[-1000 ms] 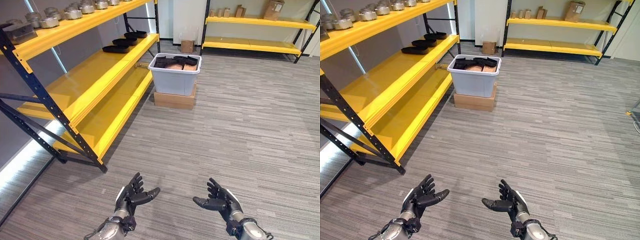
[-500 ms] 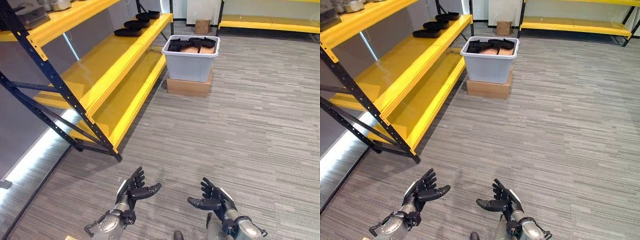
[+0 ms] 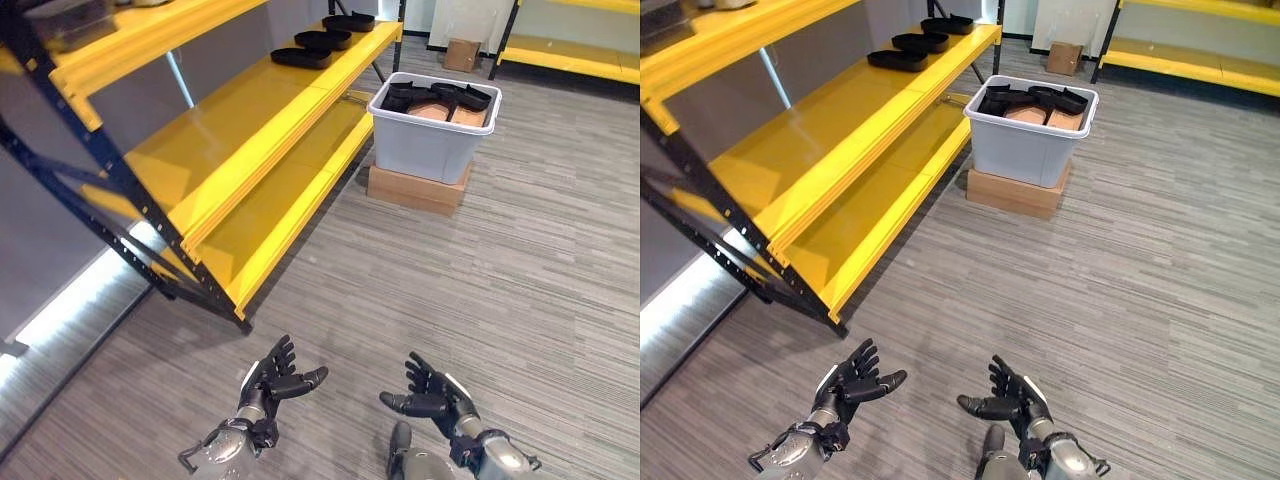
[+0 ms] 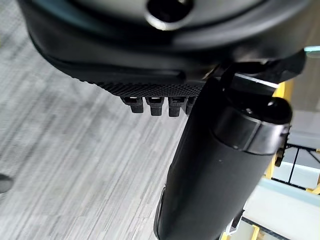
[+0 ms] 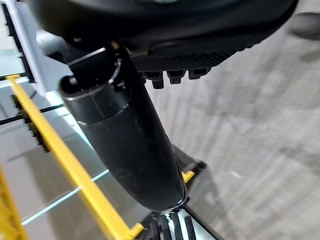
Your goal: Move parts from the plastic box to the shelf.
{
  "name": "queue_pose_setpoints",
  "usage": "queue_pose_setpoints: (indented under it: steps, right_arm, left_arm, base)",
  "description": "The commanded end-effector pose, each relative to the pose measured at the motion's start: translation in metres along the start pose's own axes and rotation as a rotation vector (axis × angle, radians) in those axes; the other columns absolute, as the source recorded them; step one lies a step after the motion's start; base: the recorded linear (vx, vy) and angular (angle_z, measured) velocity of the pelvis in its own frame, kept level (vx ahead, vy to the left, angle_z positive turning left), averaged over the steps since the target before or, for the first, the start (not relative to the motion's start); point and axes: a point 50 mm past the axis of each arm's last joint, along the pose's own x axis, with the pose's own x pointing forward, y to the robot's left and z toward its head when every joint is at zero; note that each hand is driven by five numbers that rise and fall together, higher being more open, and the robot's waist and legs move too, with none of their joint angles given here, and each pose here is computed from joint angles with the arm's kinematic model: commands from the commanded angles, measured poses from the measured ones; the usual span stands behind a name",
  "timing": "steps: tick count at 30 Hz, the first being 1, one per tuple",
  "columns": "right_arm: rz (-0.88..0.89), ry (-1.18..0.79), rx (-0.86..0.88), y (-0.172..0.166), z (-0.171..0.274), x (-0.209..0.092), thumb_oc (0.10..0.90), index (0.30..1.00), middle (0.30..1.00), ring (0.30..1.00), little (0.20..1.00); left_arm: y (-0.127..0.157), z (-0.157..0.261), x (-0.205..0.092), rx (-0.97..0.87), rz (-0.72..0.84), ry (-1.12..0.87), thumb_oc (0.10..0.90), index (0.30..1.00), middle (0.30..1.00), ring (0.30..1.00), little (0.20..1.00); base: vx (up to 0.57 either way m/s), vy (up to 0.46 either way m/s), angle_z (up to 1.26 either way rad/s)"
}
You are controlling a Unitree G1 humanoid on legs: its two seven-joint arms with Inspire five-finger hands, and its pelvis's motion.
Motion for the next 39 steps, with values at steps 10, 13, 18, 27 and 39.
queue_pose_setpoints:
  steps: [10,13,18,27,39]
  right_arm:
    - [0.016,-0.222,0.064,0.008,0.037,0.003,0.900,1.000,1.000,1.000,1.000]
    - [0.013,-0.210,0.054,0.009,0.034,0.005,0.900,1.000,1.000,1.000,1.000]
    - [0.058,-0.200,0.022,0.016,0.033,0.008,0.900,1.000,1.000,1.000,1.000]
    - [0.132,-0.230,0.028,0.036,0.043,0.016,0.900,1.000,1.000,1.000,1.000]
    - [0.177,-0.234,0.032,0.046,0.043,0.015,0.900,1.000,1.000,1.000,1.000]
  left_arm:
    - [0.004,0.056,0.000,0.008,-0.038,-0.249,0.900,1.000,1.000,1.000,1.000]
    - [0.011,0.054,-0.002,0.008,-0.001,-0.251,0.900,1.000,1.000,1.000,1.000]
    - [0.014,0.054,-0.004,0.016,0.007,-0.252,0.900,1.000,1.000,1.000,1.000]
    - [0.017,0.068,-0.003,0.046,0.012,-0.287,0.900,1.000,1.000,1.000,1.000]
    - [0.014,0.072,0.001,0.125,-0.017,-0.279,0.900,1.000,1.000,1.000,1.000]
  base:
    - [0.27,-0.134,-0.30]
    - [0.32,0.132,-0.33]
    - [0.34,0.150,-0.16]
    - [0.26,0.179,-0.14]
    - [0.19,0.188,0.09]
